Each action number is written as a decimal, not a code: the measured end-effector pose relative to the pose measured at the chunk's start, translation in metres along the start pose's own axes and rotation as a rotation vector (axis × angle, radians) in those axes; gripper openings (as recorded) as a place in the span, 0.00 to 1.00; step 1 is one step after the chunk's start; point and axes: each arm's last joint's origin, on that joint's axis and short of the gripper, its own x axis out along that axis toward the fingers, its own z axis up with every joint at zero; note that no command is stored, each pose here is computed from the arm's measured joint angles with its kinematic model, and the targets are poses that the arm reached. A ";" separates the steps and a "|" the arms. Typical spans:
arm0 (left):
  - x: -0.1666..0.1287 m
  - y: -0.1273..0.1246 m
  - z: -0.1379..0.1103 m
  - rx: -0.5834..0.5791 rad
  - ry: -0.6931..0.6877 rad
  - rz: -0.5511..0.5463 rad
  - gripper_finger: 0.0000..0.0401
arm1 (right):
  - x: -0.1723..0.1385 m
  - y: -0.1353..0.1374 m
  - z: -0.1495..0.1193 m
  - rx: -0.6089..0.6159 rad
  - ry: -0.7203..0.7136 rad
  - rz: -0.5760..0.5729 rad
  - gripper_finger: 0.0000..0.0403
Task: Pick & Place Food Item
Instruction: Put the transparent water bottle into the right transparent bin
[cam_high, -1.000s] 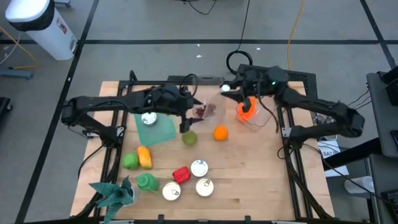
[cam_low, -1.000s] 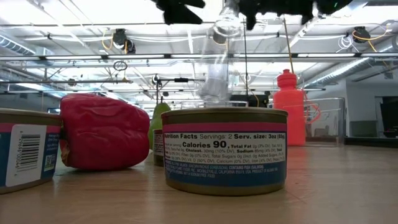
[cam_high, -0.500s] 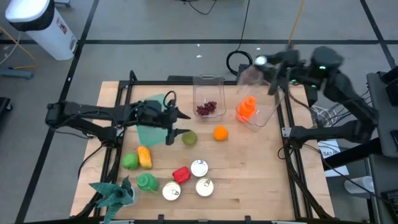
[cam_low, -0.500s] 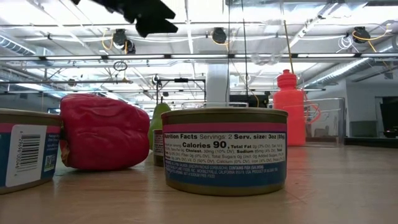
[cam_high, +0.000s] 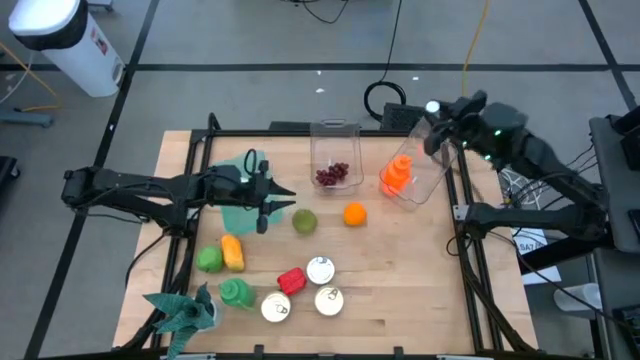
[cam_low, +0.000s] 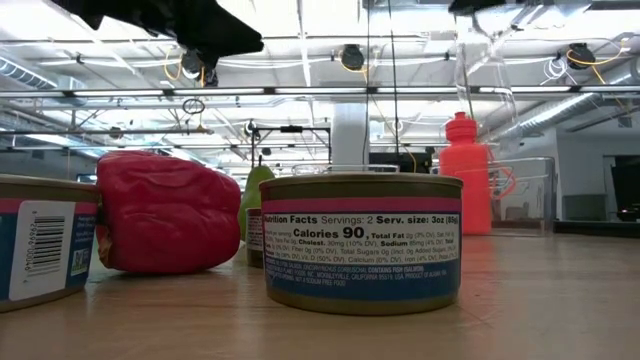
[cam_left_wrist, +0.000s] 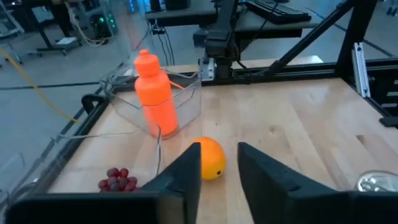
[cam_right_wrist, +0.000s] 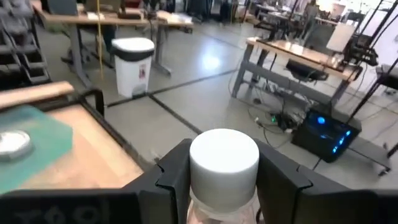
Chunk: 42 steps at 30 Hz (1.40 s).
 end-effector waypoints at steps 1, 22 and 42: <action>-0.001 0.000 0.000 0.007 0.001 0.000 0.23 | 0.004 0.002 -0.009 -0.001 -0.005 -0.017 0.31; -0.001 0.000 -0.003 0.006 0.035 -0.003 0.14 | 0.020 0.022 -0.147 0.099 -0.076 -0.107 0.32; 0.000 0.001 -0.001 -0.035 0.015 0.026 0.10 | 0.022 0.023 -0.159 0.078 -0.057 -0.133 0.49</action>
